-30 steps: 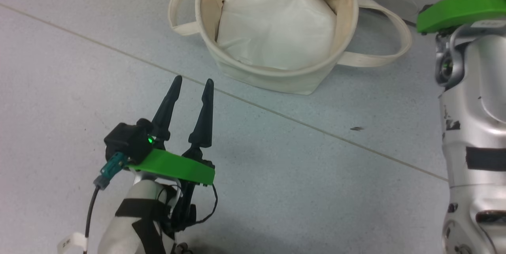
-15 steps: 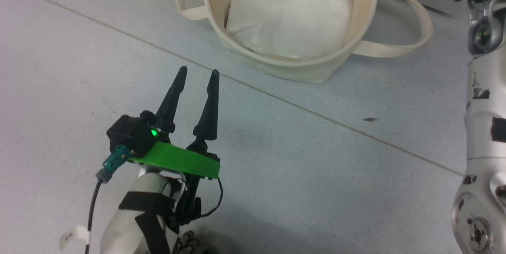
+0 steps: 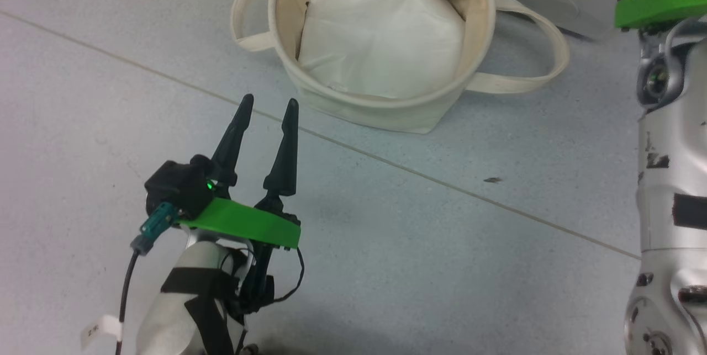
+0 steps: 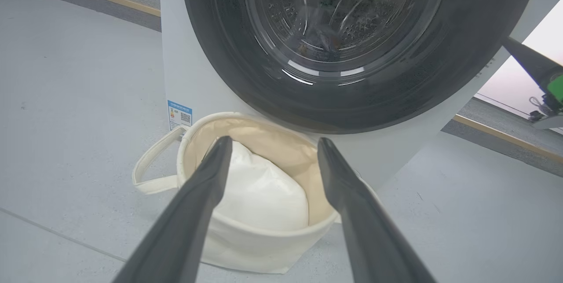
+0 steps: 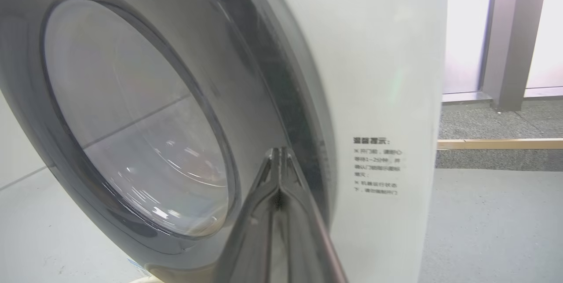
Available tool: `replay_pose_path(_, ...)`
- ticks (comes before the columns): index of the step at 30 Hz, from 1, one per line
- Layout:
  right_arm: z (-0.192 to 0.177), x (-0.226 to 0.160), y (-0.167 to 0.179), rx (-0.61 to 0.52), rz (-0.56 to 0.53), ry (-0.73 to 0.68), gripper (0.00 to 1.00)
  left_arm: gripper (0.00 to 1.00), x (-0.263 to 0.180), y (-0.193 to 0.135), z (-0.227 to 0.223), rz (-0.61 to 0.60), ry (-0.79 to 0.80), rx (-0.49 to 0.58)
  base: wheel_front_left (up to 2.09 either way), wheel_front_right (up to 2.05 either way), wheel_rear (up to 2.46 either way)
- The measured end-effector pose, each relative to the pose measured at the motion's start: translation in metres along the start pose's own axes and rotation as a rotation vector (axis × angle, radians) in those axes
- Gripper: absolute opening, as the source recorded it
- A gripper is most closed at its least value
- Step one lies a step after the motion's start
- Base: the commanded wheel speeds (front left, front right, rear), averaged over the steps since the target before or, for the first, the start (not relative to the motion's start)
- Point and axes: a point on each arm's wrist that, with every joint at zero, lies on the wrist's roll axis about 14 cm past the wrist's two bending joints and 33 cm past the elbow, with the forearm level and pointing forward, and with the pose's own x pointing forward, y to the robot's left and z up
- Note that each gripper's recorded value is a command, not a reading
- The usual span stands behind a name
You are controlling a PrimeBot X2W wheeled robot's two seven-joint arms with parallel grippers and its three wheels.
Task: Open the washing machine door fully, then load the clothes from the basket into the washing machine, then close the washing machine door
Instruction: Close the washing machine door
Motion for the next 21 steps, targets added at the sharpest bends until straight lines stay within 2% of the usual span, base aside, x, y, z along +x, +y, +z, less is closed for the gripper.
replay_pose_path(5,0.009,-0.016,-0.008,-0.007,-0.018,0.009,0.0,1.0,0.002,-0.016,0.004,-0.049,-0.013,-0.005,0.0,0.0,0.0)
replay_pose_path(11,0.025,-0.028,0.01,0.023,0.035,-0.013,0.0,1.0,-0.004,-0.018,0.006,-0.059,-0.013,0.002,0.0,0.0,0.0)
replay_pose_path(21,0.034,-0.107,0.022,0.041,0.066,0.035,0.0,1.0,-0.026,-0.029,0.021,-0.094,-0.044,0.006,0.0,0.0,0.0)
